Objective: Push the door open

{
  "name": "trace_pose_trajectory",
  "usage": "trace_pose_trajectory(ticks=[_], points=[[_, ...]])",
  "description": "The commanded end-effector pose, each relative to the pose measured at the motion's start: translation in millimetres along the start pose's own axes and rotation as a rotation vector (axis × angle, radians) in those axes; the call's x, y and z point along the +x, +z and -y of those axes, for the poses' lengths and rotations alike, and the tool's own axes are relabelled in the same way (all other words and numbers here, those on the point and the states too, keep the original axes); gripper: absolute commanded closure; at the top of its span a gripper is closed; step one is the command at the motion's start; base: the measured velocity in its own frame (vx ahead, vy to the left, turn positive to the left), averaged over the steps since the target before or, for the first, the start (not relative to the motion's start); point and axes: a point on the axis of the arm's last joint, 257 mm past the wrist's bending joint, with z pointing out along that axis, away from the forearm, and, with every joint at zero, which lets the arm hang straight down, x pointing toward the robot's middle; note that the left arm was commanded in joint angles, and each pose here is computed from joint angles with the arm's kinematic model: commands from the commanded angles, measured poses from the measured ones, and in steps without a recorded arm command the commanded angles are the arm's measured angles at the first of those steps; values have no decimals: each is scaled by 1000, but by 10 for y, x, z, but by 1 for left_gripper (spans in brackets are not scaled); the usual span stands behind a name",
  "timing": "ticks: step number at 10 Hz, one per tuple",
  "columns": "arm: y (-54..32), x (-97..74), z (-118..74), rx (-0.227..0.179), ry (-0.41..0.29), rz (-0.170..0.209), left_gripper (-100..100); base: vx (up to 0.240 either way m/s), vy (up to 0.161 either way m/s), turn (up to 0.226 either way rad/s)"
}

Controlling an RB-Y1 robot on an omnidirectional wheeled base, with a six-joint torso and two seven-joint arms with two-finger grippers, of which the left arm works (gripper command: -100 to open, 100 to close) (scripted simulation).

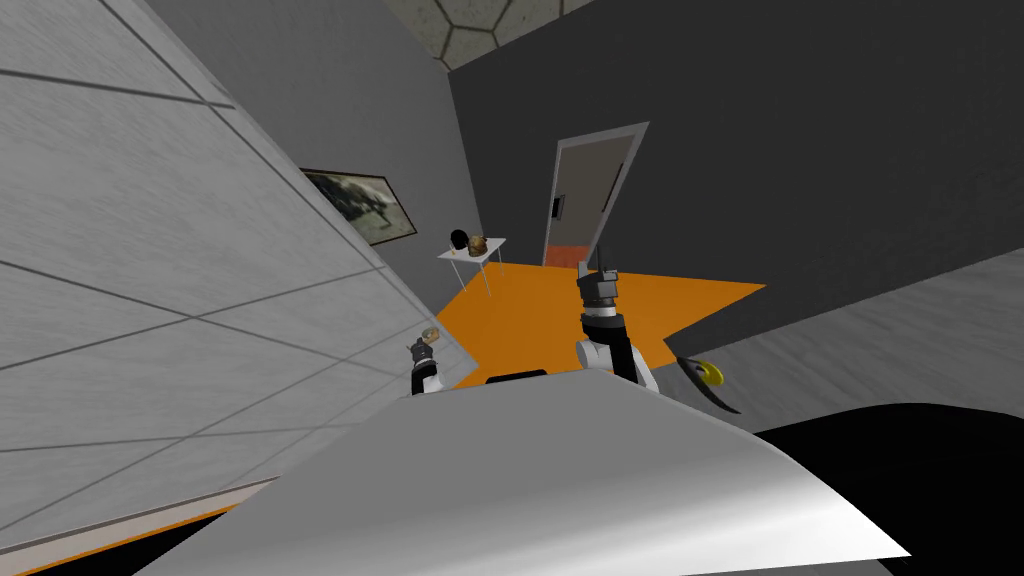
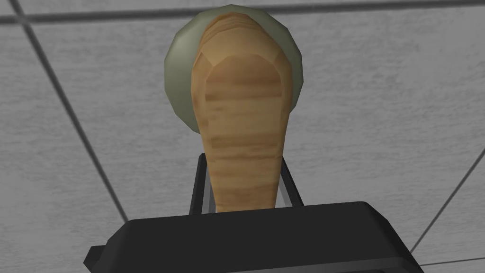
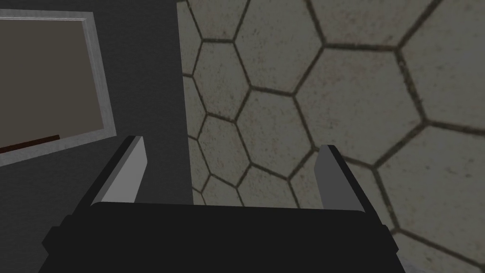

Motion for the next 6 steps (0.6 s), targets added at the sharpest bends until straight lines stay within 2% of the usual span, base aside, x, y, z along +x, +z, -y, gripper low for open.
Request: trace_pose_trajectory(ticks=[1, 2, 4, 5, 6], points=[[26, -40, 20, 6, 1, 6, 100, 46, 2, 8], [28, -64, 23, 6, 1, 11, 100, 30, 4, 12], [38, -155, 32, 8, 1, 27, 100, 161, -31, 78], [-35, -202, -92, -24, 9, 34, 100, 136, -34, 36], [-157, -245, -272, -69, 24, 45, 100, 21, -18, 59]])
